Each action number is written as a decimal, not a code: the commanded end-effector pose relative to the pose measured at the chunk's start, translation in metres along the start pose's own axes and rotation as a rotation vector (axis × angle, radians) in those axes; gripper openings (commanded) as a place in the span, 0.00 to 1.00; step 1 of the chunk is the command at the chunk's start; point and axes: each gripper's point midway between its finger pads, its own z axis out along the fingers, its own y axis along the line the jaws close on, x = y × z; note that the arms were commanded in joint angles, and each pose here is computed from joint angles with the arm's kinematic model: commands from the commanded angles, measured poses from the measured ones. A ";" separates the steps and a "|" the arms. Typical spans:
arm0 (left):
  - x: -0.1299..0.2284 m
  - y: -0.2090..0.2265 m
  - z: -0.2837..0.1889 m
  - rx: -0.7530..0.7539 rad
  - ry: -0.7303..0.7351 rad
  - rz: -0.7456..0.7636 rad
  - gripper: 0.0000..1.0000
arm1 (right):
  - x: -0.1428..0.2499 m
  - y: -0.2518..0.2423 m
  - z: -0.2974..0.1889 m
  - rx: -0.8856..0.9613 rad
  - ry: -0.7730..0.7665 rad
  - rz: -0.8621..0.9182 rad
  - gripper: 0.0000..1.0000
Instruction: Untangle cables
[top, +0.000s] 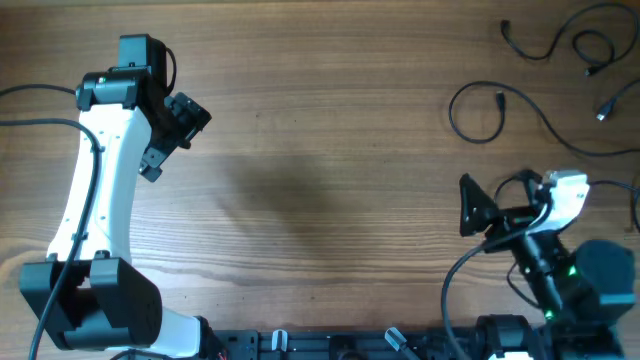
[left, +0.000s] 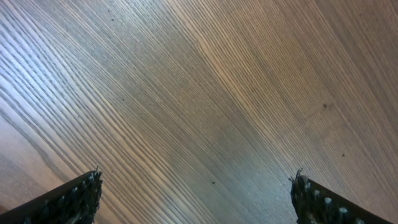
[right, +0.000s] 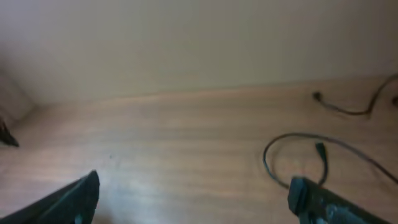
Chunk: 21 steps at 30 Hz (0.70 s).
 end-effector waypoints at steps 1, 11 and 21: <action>0.001 -0.002 0.001 -0.001 0.003 0.021 1.00 | 0.013 0.009 0.003 -0.074 -0.081 -0.071 1.00; 0.001 -0.002 0.001 -0.001 0.003 0.020 1.00 | 0.029 -0.005 0.010 -0.060 -0.381 -0.129 1.00; 0.001 -0.002 0.001 -0.001 0.003 0.020 1.00 | 0.038 -0.030 0.016 0.055 -0.456 -0.109 1.00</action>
